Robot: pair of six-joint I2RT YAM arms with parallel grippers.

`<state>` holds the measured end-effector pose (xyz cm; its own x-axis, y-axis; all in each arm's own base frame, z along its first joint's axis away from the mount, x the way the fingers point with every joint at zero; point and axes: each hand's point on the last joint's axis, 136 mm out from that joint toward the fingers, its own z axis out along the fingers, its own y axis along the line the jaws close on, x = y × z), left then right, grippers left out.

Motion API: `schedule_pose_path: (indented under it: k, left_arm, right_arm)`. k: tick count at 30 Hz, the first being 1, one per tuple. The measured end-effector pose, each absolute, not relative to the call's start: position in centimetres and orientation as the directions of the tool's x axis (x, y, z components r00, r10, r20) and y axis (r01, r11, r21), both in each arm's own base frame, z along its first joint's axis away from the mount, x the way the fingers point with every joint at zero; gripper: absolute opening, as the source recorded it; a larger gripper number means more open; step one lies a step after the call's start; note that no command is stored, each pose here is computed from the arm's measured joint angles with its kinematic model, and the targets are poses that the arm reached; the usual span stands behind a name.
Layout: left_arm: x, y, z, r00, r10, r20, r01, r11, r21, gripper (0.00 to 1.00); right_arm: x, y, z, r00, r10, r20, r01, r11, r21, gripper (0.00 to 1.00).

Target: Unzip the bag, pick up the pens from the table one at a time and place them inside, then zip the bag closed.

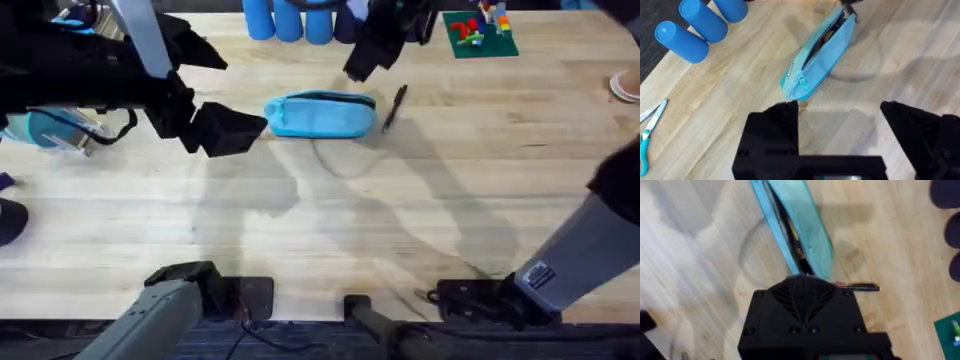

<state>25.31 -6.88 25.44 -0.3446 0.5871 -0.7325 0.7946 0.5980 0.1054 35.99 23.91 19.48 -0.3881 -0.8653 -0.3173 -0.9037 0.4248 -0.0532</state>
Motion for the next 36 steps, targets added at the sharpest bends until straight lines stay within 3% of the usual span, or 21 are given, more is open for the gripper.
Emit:
schedule_pose_path:
  k: [20,36]
  left_arm:
    - [25.3,-6.9,25.4,-0.345,0.587,-0.732,0.795,0.598,0.105,0.993]
    - [25.3,-6.9,25.4,-0.345,0.587,-0.732,0.795,0.598,0.105,0.993]
  right_arm:
    - [35.9,24.6,18.1,-0.274,-0.911,-0.307,-0.953,0.300,-0.041,0.030]
    - [36.3,25.6,12.8,-0.287,-0.925,-0.248,-0.958,0.282,0.060,0.030]
